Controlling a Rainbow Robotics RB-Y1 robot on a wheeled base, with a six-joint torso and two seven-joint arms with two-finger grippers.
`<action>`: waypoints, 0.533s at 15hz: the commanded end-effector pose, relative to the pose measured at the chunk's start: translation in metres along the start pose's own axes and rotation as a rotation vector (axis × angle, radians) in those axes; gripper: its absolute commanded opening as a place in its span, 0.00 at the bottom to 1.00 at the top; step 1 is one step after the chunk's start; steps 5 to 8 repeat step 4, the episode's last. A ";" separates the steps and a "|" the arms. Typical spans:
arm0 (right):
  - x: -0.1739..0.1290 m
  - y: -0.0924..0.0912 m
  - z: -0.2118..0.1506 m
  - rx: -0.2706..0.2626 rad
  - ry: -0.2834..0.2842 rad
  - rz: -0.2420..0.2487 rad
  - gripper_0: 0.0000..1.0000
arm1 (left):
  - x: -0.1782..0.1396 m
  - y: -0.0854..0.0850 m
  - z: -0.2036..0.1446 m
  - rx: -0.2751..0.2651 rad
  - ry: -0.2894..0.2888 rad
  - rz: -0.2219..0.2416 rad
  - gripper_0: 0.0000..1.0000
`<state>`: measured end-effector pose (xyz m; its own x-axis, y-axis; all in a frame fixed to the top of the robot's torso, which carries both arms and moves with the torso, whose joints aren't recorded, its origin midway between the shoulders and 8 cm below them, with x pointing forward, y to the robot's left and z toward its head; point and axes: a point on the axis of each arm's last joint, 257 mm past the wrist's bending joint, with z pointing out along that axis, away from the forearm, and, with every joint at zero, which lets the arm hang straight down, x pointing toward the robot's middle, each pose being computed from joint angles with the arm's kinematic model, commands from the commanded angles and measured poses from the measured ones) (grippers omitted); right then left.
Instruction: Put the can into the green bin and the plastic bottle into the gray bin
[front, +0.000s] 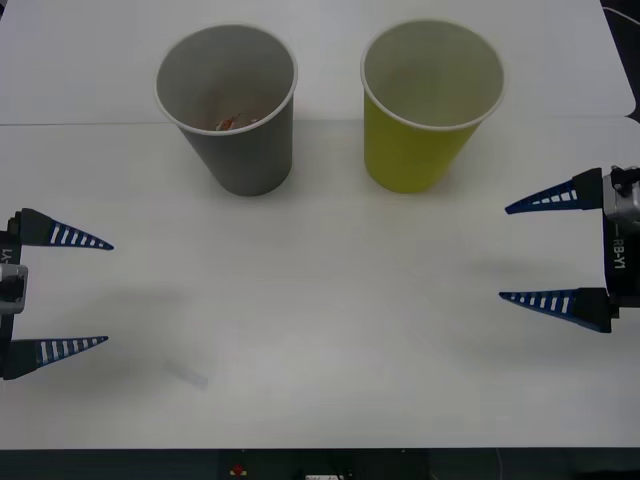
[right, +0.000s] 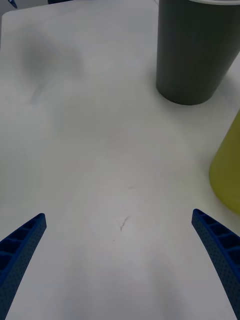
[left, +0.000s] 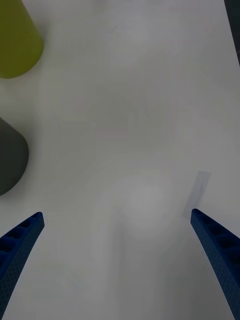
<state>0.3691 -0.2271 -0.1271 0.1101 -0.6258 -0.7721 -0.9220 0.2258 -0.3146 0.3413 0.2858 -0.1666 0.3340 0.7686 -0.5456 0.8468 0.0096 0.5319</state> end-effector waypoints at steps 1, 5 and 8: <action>0.000 -0.001 -0.002 0.004 -0.001 -0.007 1.00 | 0.000 0.000 0.000 0.000 0.000 0.000 1.00; 0.000 -0.002 -0.003 0.009 0.001 -0.002 1.00 | 0.000 0.000 0.000 0.000 0.000 0.000 1.00; 0.000 -0.002 -0.003 0.009 0.001 -0.002 1.00 | 0.000 0.000 0.000 0.000 0.000 0.000 1.00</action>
